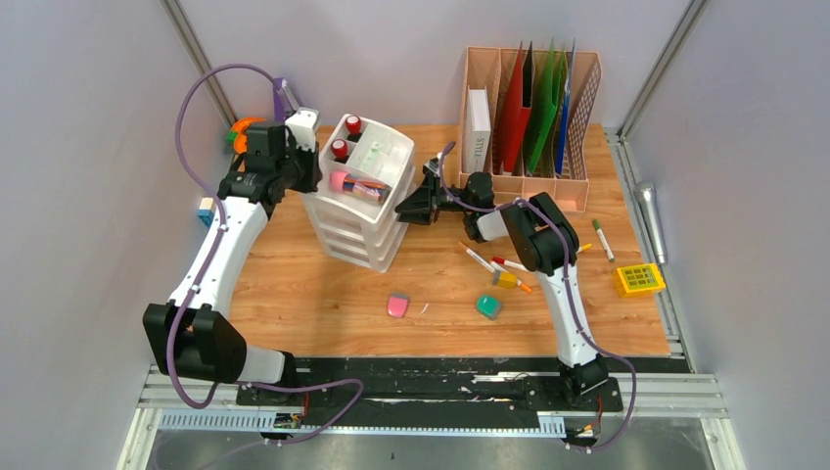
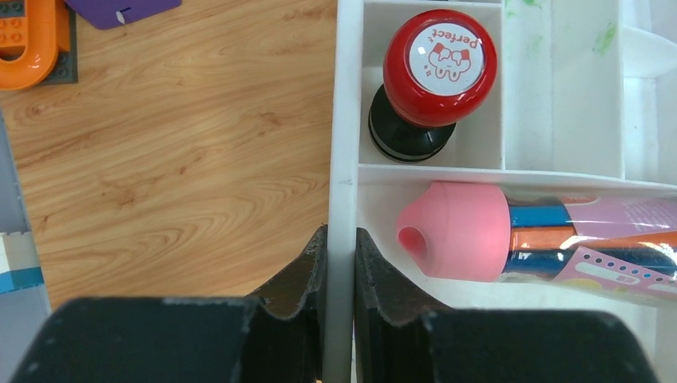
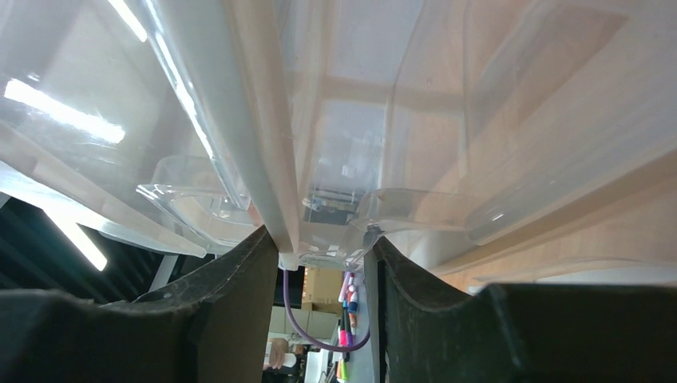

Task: Organize the desk
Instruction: Open the drawer in the storage box.

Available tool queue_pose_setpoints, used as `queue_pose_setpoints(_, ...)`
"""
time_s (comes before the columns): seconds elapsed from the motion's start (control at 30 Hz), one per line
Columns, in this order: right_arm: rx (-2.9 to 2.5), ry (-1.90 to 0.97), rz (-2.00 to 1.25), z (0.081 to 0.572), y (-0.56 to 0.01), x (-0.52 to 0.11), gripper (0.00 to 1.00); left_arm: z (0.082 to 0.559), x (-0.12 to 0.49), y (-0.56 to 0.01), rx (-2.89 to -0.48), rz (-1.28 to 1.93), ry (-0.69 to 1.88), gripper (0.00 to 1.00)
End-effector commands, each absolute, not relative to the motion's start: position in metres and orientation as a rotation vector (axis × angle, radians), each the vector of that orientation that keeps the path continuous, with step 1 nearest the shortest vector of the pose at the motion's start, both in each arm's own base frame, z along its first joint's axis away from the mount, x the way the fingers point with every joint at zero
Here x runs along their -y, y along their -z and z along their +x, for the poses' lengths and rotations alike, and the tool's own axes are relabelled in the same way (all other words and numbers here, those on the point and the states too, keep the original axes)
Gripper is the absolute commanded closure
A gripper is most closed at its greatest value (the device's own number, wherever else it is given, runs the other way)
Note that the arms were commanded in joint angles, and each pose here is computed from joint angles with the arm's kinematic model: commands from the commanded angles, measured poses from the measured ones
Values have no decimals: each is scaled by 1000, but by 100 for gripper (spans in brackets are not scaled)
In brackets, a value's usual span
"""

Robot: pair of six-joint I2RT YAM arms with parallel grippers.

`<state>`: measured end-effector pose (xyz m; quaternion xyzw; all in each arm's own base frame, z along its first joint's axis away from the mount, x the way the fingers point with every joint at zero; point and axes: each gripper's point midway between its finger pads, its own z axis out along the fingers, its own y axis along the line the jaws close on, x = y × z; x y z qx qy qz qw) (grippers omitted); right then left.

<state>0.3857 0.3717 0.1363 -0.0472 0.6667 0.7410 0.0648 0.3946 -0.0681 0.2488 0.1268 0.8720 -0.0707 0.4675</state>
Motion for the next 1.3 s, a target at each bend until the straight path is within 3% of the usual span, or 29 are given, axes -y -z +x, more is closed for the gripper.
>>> queue_pose_setpoints(0.0,-1854,-2186,-288,388,-187,-352,62,397,41,-252,-2132,241,34,100)
queue_pose_setpoints(0.33,-1868,-2165,-290,384,-185,-342,61,398,38,-252,-2132,240,9,100)
queue_pose_setpoints(0.77,-1896,-2140,-297,380,-175,-333,47,398,35,-254,-2125,244,-12,100)
queue_pose_setpoints(1.27,-1967,-2014,-396,363,-161,-308,45,397,28,-263,-2105,240,-62,100)
